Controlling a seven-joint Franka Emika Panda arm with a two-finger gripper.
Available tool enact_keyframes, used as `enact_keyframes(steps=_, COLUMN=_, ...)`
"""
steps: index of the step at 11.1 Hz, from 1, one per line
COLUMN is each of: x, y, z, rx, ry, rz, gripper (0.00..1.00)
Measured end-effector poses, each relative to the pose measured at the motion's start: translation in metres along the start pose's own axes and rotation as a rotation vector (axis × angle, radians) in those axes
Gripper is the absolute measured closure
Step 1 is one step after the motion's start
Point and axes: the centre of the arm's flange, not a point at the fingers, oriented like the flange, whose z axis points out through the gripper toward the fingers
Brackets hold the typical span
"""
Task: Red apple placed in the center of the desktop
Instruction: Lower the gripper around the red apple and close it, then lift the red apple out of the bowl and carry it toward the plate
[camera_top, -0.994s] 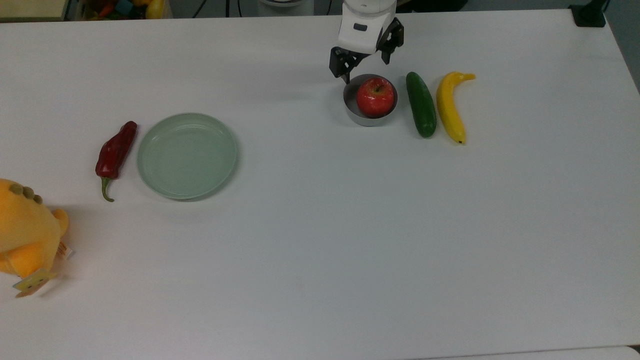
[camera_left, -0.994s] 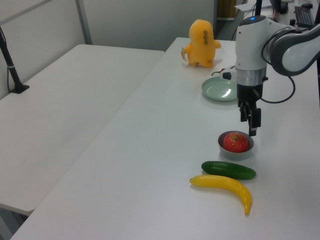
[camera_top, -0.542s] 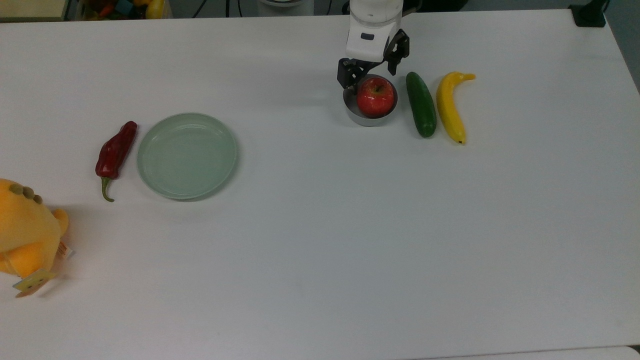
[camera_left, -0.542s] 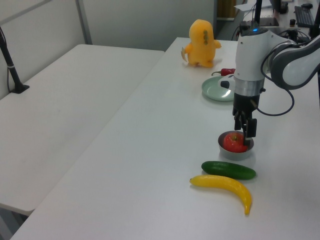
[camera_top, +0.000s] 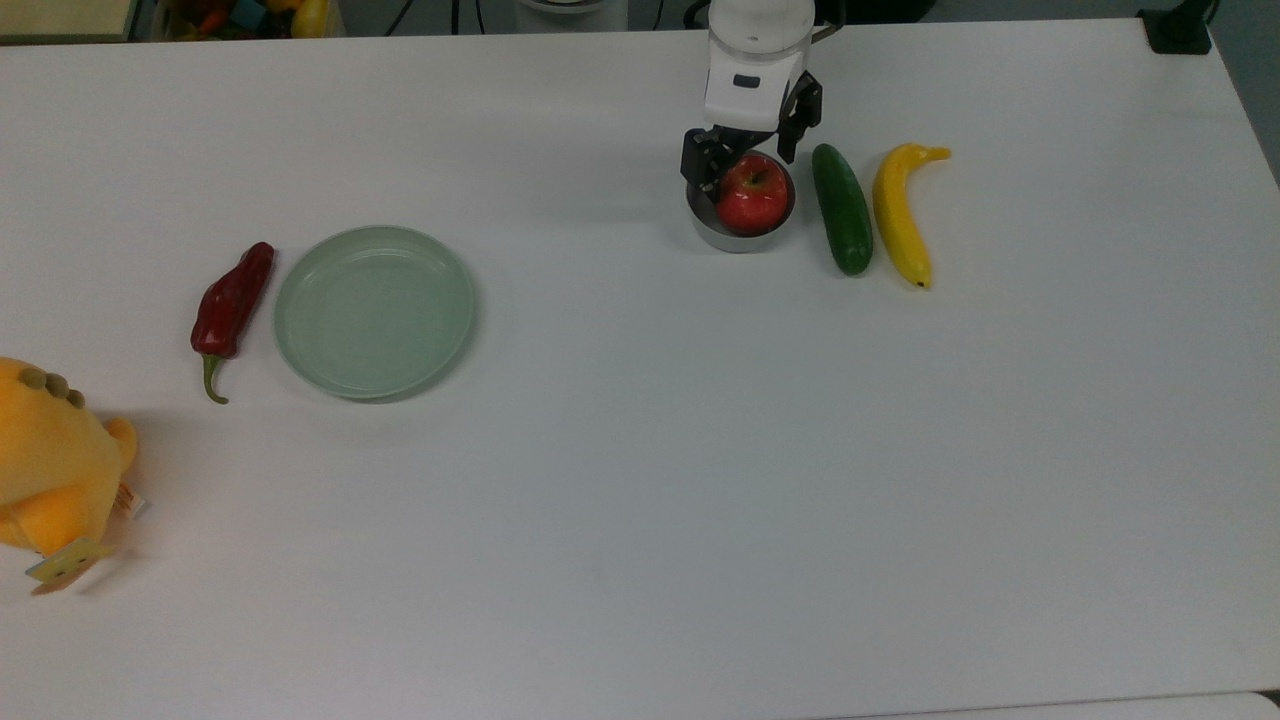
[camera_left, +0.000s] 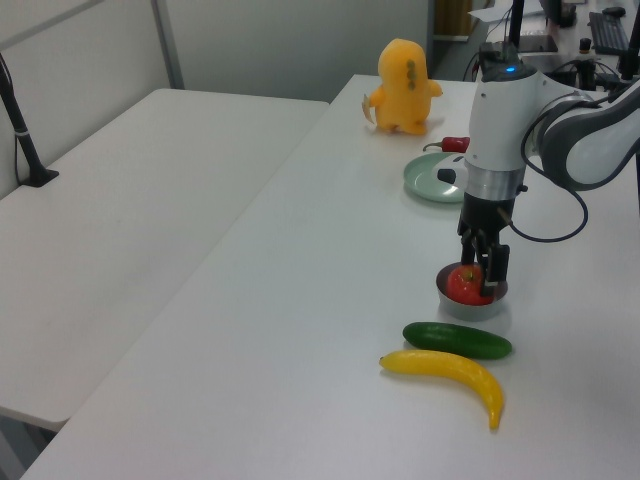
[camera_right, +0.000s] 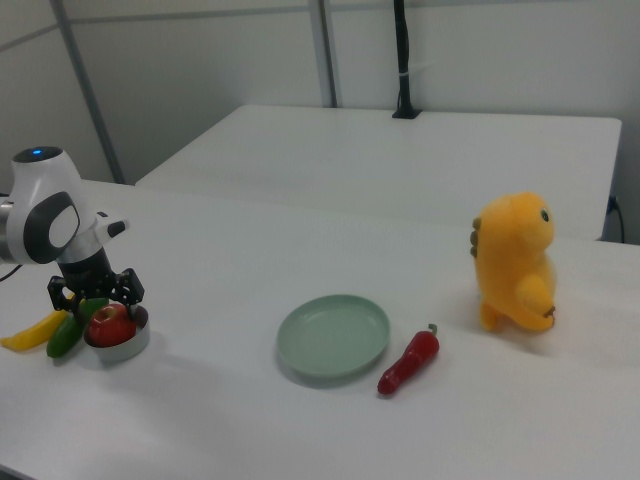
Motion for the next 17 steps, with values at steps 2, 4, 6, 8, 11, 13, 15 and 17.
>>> enact_keyframes(steps=2, x=0.001, y=0.0, z=0.006, rx=-0.025, ry=-0.002, rz=-0.031, gripper=0.08)
enact_keyframes(steps=4, x=0.002, y=-0.001, z=0.007, rx=-0.035, ry=-0.004, rz=-0.044, gripper=0.22)
enact_keyframes(steps=6, x=0.002, y=-0.001, z=0.007, rx=-0.036, ry=-0.004, rz=-0.046, gripper=0.22)
enact_keyframes(steps=8, x=0.002, y=-0.001, z=0.007, rx=-0.037, ry=-0.006, rz=-0.047, gripper=0.22)
enact_keyframes(steps=11, x=0.004, y=-0.002, z=-0.01, rx=-0.041, ry=-0.012, rz=-0.047, gripper=0.22)
enact_keyframes(steps=13, x=0.01, y=0.0, z=-0.047, rx=-0.05, ry=-0.018, rz=-0.041, gripper=0.22)
enact_keyframes(steps=15, x=0.014, y=0.013, z=-0.097, rx=-0.057, ry=-0.036, rz=-0.012, gripper=0.22)
enact_keyframes(steps=17, x=0.013, y=0.043, z=-0.153, rx=-0.058, ry=-0.036, rz=0.052, gripper=0.22)
